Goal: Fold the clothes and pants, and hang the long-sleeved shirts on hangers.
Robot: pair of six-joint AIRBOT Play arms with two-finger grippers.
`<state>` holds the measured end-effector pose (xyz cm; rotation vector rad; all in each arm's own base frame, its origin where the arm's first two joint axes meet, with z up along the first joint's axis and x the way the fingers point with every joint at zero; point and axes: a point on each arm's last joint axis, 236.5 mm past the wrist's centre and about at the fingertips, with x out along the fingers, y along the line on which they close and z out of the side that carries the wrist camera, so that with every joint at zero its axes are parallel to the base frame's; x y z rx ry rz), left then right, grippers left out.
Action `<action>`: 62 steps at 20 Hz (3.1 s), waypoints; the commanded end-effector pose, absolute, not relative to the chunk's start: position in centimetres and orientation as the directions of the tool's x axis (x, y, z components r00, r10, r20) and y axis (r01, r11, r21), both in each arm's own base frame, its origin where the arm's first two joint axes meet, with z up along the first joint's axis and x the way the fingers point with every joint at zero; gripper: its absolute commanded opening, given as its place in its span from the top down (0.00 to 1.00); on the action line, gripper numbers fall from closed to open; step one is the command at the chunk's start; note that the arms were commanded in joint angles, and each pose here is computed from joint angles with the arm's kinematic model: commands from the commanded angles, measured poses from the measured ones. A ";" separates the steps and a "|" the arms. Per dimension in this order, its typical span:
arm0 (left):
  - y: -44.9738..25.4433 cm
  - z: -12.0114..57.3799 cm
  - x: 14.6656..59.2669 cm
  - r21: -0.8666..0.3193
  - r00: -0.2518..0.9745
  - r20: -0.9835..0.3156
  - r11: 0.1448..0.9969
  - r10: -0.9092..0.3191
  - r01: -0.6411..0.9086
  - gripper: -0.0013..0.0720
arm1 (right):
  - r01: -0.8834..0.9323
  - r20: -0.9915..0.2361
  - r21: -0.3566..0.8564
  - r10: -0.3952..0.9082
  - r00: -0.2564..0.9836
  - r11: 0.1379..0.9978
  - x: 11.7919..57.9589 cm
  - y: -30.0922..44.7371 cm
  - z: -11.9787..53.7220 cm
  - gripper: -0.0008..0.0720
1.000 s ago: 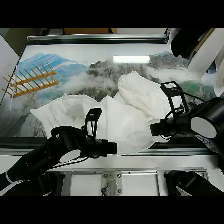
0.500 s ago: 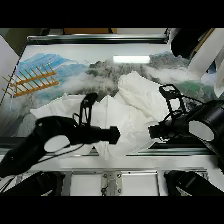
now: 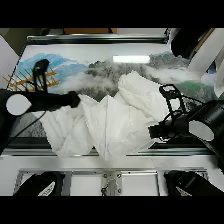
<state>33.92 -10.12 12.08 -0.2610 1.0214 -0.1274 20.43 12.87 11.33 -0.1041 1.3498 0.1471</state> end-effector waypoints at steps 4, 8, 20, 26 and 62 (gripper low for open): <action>10.7 6.9 38.0 0.024 0.472 -0.859 0.935 0.201 -0.354 0.02 | -0.167 -0.976 0.010 0.046 0.212 0.986 20.4 12.9 11.3 0.97; 20.2 2.9 38.2 0.092 0.411 -0.852 0.866 0.323 -0.491 0.02 | -0.167 -0.976 0.010 0.046 0.212 0.986 20.4 12.9 11.3 0.97; 32.4 -3.8 45.2 0.309 0.299 -0.847 0.865 0.440 -0.396 0.02 | -0.167 -0.976 0.010 0.045 0.211 0.986 20.4 12.9 11.3 0.97; 34.6 -7.3 47.6 0.337 0.236 -0.868 0.866 0.438 -0.370 0.02 | -0.167 -0.977 0.009 0.044 0.210 0.986 20.4 12.9 11.2 0.97; 36.3 -12.8 49.0 0.332 0.212 -0.880 0.870 0.425 -0.364 0.68 | -0.167 -0.977 0.008 0.043 0.208 0.986 20.4 12.9 11.2 0.97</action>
